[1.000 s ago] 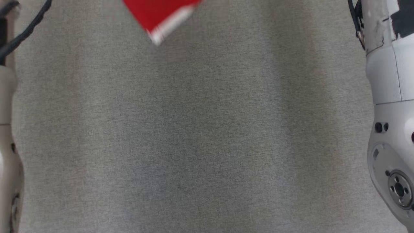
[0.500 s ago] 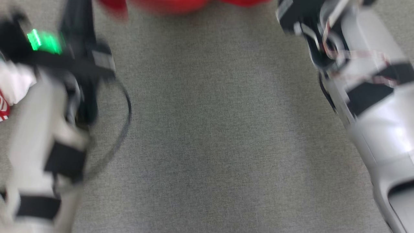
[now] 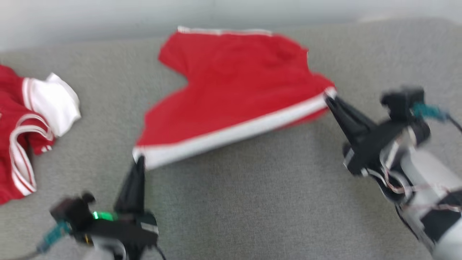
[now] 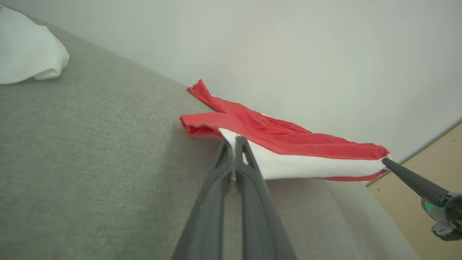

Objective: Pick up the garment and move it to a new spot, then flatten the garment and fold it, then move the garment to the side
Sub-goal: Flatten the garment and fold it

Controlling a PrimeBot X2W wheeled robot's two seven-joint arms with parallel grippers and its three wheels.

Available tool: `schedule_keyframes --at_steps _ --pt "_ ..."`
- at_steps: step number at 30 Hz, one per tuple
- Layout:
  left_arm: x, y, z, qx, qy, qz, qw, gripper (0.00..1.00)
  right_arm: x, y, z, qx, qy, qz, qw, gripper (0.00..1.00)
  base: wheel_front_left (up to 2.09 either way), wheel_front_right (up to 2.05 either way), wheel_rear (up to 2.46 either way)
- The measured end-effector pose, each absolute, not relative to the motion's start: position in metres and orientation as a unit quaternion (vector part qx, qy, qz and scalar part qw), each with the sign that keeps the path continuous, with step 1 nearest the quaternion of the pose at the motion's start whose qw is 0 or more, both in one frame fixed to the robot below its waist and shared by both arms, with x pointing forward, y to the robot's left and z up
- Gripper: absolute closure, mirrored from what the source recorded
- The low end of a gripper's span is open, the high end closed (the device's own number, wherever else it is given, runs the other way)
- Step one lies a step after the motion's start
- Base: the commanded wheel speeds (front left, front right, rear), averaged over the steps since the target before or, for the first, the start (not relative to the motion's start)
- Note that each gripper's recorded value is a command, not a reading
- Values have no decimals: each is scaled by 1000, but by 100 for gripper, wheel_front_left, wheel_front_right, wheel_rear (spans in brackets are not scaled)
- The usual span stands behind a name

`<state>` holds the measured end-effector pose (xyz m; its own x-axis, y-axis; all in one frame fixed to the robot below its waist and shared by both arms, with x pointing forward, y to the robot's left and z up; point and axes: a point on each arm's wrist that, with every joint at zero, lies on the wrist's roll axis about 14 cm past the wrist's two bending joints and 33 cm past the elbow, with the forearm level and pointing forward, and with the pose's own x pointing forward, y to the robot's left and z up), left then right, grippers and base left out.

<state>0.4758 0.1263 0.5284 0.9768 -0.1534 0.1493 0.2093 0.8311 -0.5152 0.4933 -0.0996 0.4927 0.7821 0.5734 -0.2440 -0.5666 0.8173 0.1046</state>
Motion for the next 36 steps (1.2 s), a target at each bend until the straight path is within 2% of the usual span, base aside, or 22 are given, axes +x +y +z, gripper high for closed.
schedule_keyframes --at_steps 7,12,20,24,27,36 --pt "413 118 530 -283 -23 -99 954 100 445 -135 478 44 152 250 955 100 0 0 0" --pt "364 107 526 -265 8 -124 956 100 406 -125 487 72 141 263 952 100 0 0 0" --pt "330 111 526 -254 30 -118 960 100 365 -131 485 94 145 248 953 100 0 0 0" --pt "338 109 539 -235 7 -135 963 100 361 -127 501 103 110 239 959 100 0 0 0" --pt "362 100 554 -216 -18 -153 964 100 370 -121 517 127 77 226 963 100 0 0 0" --pt "455 102 576 -171 -72 -133 974 100 406 -100 516 158 83 195 964 100 0 0 0"
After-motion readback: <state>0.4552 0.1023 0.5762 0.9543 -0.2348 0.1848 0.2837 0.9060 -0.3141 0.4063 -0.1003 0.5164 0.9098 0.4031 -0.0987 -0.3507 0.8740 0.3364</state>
